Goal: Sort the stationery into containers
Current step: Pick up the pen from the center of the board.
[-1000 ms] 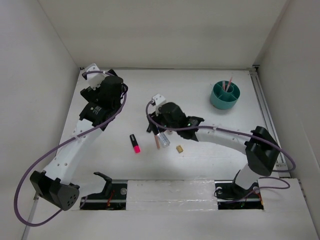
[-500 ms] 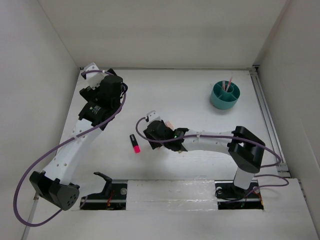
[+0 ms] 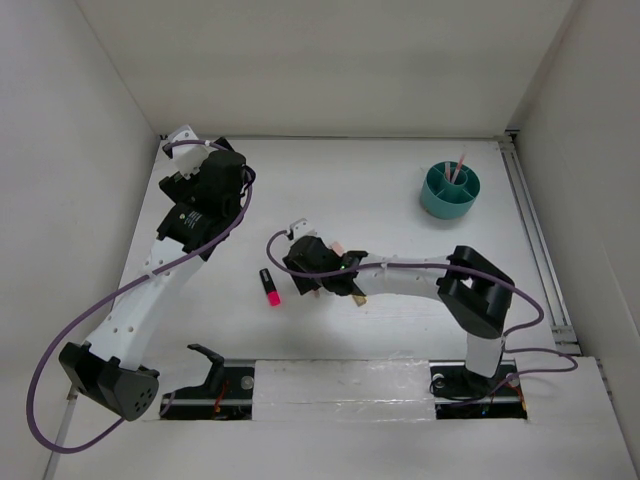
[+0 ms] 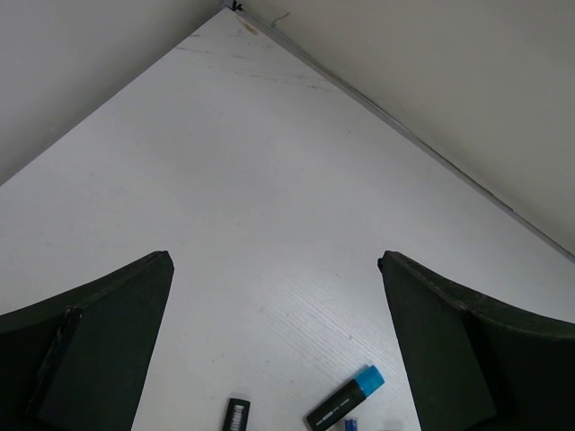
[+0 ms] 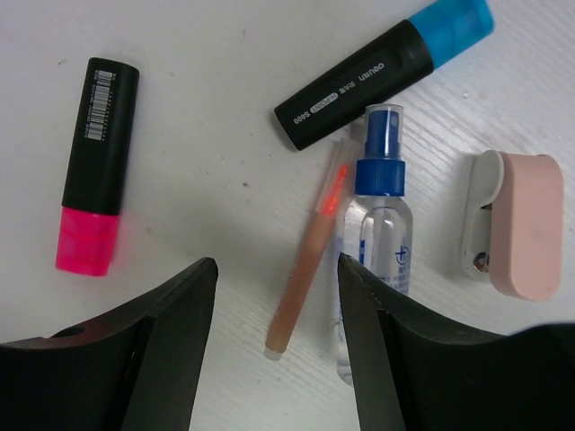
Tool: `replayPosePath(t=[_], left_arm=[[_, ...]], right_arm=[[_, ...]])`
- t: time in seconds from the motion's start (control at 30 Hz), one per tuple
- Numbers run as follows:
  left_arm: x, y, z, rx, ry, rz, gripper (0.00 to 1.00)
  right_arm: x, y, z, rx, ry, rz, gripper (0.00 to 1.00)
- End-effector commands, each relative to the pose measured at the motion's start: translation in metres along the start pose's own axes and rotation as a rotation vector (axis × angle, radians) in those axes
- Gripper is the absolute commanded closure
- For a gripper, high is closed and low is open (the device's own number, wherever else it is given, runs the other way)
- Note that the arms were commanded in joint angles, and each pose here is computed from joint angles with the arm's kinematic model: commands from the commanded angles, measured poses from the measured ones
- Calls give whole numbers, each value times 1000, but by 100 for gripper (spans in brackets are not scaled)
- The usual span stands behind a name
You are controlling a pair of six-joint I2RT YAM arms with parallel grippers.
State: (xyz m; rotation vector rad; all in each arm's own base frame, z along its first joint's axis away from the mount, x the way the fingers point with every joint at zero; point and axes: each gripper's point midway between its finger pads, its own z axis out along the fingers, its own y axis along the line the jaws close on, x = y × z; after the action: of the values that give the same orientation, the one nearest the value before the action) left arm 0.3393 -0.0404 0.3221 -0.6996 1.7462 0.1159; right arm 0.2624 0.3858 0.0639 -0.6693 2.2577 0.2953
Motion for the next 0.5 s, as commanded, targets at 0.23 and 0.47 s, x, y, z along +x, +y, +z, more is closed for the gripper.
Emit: replayPosePath(t=[0.23,0.47], left_arm=[[-17,-5,-5,17,-28,-20,0],[-16,-9,-5,35,-21,-27,0]], right_arm=[[-21,13,15,-40,-41,36,38],[-20,10,24,-30,-32,39,39]])
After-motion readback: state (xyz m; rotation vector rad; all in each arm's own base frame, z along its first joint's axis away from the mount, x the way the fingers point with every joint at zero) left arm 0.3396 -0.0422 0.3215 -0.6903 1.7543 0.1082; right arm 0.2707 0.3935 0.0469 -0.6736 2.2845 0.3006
